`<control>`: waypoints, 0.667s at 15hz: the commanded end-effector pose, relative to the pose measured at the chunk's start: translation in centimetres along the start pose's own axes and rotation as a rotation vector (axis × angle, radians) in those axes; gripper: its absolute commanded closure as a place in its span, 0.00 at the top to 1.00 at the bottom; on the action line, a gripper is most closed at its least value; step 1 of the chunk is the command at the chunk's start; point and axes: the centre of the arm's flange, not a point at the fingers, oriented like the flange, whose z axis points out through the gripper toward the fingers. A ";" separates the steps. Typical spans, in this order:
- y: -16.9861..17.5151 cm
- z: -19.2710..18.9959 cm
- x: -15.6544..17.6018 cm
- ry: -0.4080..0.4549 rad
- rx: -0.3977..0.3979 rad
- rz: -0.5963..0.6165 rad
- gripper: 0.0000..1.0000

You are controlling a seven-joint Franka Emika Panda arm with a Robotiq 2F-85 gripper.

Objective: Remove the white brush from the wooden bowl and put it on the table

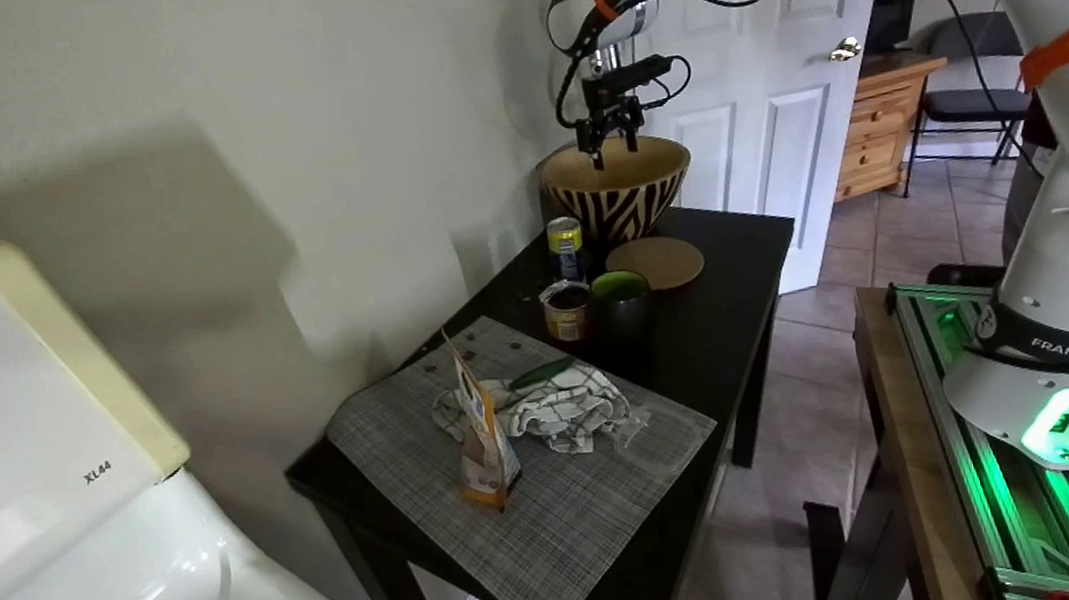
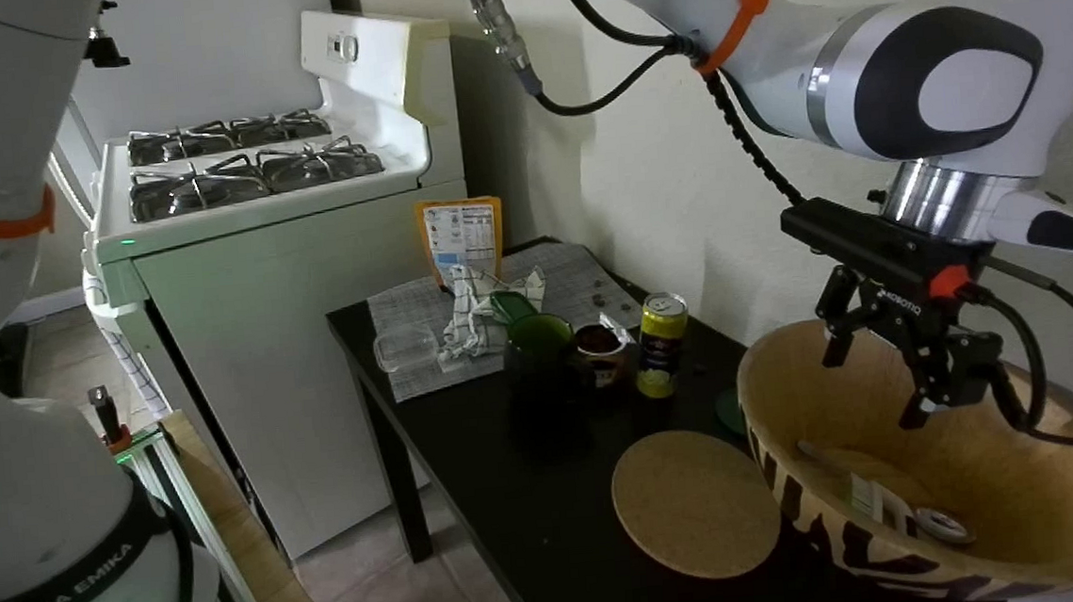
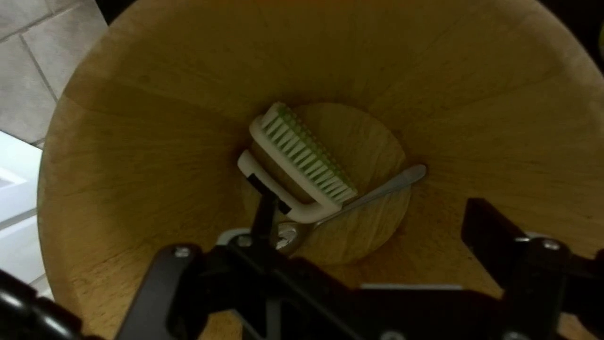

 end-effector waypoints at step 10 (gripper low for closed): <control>1.8 4.3 2.2 0.097 -0.046 -0.327 1.00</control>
